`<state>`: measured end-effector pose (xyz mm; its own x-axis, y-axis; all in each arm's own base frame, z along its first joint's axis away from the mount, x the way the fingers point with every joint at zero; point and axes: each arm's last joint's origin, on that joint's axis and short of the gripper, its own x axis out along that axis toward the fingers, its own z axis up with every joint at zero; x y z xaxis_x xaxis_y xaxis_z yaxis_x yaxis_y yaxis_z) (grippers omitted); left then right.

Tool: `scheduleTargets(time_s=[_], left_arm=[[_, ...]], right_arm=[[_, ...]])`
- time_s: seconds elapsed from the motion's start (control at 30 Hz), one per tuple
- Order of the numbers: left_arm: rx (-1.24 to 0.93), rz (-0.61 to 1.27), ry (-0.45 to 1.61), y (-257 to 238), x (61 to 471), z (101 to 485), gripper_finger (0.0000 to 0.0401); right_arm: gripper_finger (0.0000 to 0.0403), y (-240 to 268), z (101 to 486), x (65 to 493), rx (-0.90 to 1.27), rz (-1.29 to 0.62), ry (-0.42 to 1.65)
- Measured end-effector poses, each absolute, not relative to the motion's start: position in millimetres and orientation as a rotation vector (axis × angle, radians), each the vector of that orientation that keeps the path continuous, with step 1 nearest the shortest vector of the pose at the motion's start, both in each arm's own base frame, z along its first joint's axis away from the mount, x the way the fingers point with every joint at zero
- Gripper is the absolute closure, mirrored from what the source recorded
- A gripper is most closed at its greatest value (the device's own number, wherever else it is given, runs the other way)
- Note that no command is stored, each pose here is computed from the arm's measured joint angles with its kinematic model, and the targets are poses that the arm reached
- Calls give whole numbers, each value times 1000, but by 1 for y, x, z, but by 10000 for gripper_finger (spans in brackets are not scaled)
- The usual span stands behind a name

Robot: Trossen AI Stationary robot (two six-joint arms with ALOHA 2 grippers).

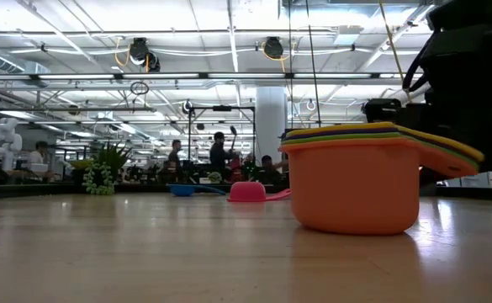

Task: Nest measuring cups in basket
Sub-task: Stack the yellow measuring cup on top of the dark blue measuring cup, then stack the light blue measuring cup on top of the yellow measuring cup

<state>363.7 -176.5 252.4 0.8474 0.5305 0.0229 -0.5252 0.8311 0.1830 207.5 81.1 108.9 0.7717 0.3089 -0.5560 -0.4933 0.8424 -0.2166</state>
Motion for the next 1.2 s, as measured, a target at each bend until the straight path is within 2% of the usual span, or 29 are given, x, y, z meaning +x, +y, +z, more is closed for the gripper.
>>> scheduleTargets(time_s=[0.67, 0.8, 1.03, 1.2], left_arm=[[204, 562, 48, -174, 365, 250, 270], [195, 566, 46, -173, 366, 250, 270], [157, 583, 38, -166, 369, 250, 270], [212, 606, 132, -155, 373, 238, 270]], right_arm=[[319, 96, 116, 212, -152, 553, 542], [319, 100, 119, 214, -169, 556, 550], [319, 93, 115, 217, -306, 309, 637], [319, 86, 115, 218, -407, 103, 647]])
